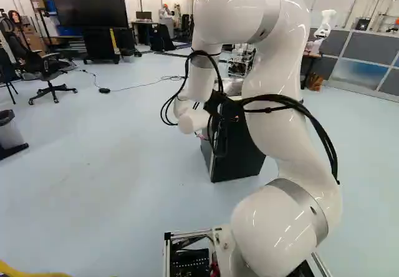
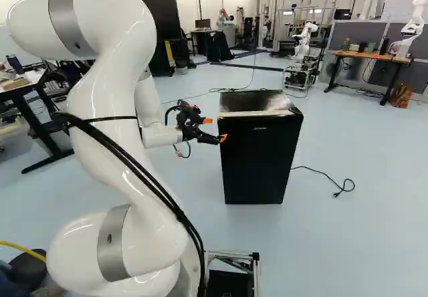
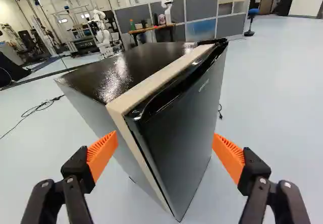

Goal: Grab a drink from the fridge

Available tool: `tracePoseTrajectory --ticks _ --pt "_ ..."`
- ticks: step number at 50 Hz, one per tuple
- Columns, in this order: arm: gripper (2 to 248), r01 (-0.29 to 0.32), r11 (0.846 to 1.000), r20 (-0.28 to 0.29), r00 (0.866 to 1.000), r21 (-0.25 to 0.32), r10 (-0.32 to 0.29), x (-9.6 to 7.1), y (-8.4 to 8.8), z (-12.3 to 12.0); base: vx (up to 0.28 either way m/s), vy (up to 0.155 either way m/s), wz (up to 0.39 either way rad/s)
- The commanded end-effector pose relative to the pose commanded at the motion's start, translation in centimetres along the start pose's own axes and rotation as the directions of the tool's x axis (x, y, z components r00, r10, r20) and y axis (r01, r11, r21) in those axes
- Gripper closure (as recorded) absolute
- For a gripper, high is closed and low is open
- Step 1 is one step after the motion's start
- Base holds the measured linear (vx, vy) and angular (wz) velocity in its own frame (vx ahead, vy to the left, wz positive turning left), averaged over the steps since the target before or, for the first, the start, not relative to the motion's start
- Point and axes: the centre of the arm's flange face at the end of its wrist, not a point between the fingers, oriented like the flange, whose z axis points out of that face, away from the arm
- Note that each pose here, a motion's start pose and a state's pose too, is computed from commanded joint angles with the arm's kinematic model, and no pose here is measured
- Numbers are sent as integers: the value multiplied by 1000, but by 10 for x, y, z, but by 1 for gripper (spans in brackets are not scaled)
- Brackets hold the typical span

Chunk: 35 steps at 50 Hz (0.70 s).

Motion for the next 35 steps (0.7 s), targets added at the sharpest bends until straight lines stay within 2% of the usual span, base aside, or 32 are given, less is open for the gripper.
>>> tracePoseTrajectory --ticks 35 --pt "3 -18 1000 -10 1000 -9 18 0 -10 11 0 0 0"
